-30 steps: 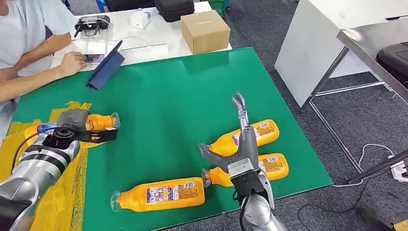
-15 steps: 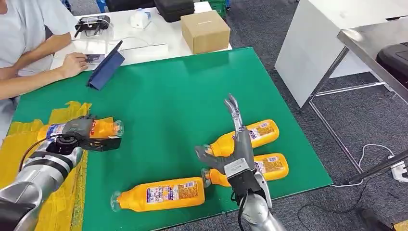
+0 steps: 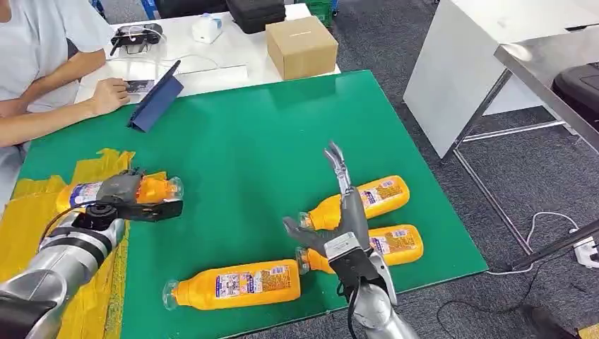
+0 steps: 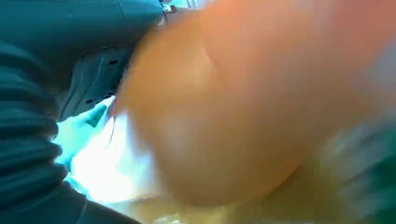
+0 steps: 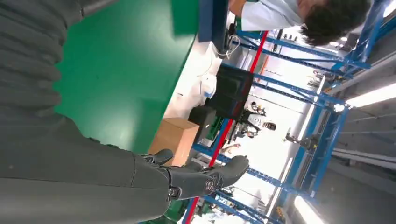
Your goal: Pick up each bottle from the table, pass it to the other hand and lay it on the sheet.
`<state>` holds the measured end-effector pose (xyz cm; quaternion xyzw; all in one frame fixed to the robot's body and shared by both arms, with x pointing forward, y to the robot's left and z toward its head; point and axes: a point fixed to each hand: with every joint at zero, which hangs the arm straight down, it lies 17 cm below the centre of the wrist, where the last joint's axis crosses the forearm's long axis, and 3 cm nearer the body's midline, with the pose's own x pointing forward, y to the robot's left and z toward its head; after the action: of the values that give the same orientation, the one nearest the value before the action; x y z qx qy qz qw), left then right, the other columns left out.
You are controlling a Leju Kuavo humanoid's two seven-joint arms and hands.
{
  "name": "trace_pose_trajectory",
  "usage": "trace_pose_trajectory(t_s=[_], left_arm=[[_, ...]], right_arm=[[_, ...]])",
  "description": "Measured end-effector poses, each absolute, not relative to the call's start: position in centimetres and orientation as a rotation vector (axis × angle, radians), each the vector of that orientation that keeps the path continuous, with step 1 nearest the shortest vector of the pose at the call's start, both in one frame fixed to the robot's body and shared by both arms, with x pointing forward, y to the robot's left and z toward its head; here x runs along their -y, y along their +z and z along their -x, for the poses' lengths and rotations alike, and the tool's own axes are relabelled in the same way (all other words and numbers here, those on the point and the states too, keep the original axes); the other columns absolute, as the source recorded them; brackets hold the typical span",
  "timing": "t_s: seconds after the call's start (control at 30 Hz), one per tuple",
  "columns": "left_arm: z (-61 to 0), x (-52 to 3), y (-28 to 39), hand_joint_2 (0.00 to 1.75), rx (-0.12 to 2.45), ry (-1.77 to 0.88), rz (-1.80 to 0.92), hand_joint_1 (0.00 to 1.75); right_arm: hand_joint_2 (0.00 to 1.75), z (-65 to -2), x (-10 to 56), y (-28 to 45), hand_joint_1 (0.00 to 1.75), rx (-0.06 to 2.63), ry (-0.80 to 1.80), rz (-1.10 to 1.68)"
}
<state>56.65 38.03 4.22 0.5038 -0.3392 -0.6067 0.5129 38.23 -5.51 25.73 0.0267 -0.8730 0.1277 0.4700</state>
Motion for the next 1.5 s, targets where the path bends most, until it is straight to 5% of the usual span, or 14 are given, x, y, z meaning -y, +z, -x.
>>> trace_pose_trajectory(t_s=[0.2,0.37,1.0,1.5], left_arm=[[-56.3,-33.1,13.3,1.75,1.45,-1.006,-1.377,0.0],[-53.3,-31.3,16.3,1.75,1.648,-0.868,-1.383,0.0],[-49.6,-28.9,21.6,1.75,1.876,-0.499,-1.246,0.0],[-48.8,-24.7,23.1,1.75,1.989,-0.479,-1.104,0.0]], right_arm=[[1.75,-37.8,5.1,25.5,0.0,2.158,0.371,-0.014],[1.75,-37.3,4.0,24.8,0.0,2.17,0.492,0.086],[1.75,-32.4,-7.6,11.3,0.0,1.873,1.384,0.08],[1.75,-30.0,-9.1,5.2,0.0,1.708,1.571,-0.032]])
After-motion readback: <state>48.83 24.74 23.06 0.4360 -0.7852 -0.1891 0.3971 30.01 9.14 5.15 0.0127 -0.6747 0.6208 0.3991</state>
